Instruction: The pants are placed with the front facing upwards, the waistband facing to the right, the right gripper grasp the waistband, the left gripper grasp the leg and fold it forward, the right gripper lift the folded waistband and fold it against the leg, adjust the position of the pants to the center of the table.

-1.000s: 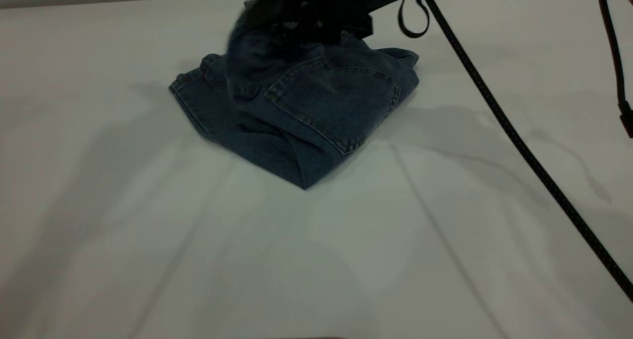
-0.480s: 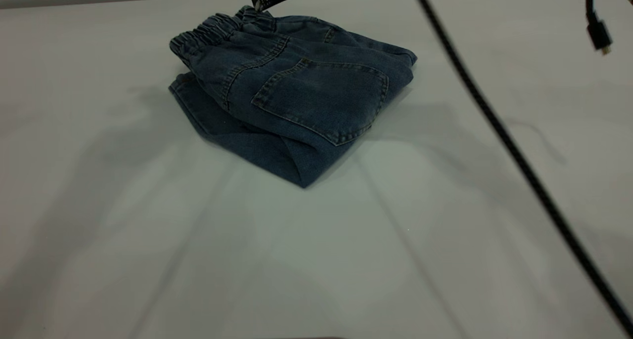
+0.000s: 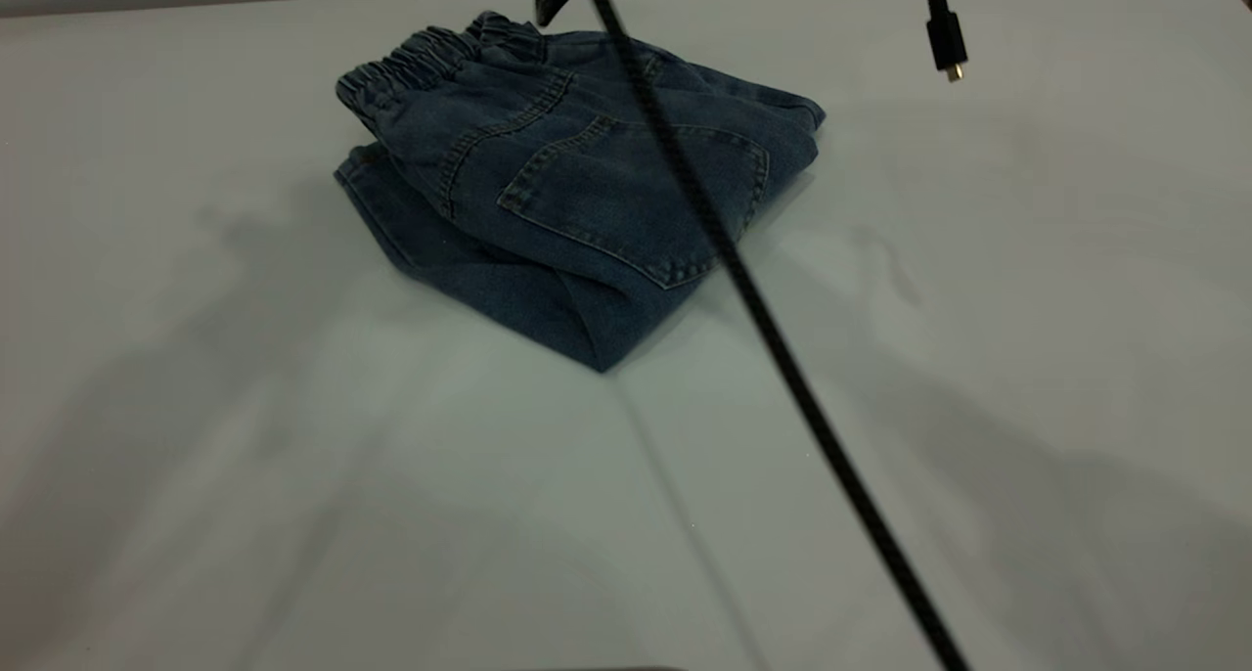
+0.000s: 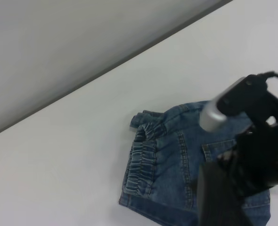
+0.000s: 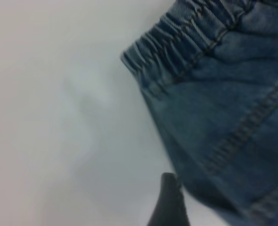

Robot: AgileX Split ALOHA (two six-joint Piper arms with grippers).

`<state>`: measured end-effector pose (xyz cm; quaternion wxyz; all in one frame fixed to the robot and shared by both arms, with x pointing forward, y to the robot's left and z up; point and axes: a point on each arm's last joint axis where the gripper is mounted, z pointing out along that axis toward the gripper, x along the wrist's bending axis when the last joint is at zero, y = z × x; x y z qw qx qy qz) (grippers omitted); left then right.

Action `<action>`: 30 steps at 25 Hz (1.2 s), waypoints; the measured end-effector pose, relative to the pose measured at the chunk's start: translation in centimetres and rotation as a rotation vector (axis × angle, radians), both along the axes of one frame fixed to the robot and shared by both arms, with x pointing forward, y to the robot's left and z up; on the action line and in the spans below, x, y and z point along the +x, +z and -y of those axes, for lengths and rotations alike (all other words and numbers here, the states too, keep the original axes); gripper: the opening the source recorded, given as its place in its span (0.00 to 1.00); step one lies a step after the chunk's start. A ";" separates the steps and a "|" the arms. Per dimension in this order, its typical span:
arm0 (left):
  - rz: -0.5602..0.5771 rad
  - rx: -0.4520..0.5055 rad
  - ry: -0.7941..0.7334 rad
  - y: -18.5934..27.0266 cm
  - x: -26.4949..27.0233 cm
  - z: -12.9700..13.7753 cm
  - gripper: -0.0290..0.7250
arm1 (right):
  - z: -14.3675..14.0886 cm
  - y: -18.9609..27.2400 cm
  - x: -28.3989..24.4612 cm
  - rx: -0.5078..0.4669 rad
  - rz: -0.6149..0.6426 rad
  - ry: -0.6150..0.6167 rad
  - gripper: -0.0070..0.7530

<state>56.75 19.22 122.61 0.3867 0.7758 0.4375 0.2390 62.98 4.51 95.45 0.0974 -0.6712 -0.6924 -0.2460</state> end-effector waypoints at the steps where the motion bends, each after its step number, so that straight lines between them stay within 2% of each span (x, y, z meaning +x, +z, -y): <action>1: -0.001 0.000 0.000 0.0 0.0 0.0 0.43 | -0.2 -0.5 0.1 0.022 -0.030 -0.046 0.71; 3: -0.008 0.003 -0.002 -0.1 0.0 0.0 0.43 | -0.4 -1.7 0.3 0.038 -0.081 -0.122 0.71; 9: -0.022 0.008 -0.005 -0.2 -0.1 0.0 0.43 | -0.6 -7.5 0.3 0.003 -0.278 -0.316 0.67; 13: -0.030 0.011 -0.007 -0.2 -0.2 0.0 0.43 | -0.7 -9.6 0.5 0.017 -0.323 -0.415 0.65; 16: -0.040 0.014 -0.009 -0.3 -0.3 0.0 0.42 | -0.6 -10.9 0.4 0.001 -0.352 -0.442 0.63; 22: -0.049 0.019 -0.012 -0.4 -0.3 0.0 0.40 | -0.6 -11.4 0.2 -0.029 -0.367 -0.414 0.63; 30: -0.053 0.020 -0.013 -0.4 -0.3 0.0 0.40 | 0.1 -11.5 -1.2 -0.174 -0.367 -0.108 0.63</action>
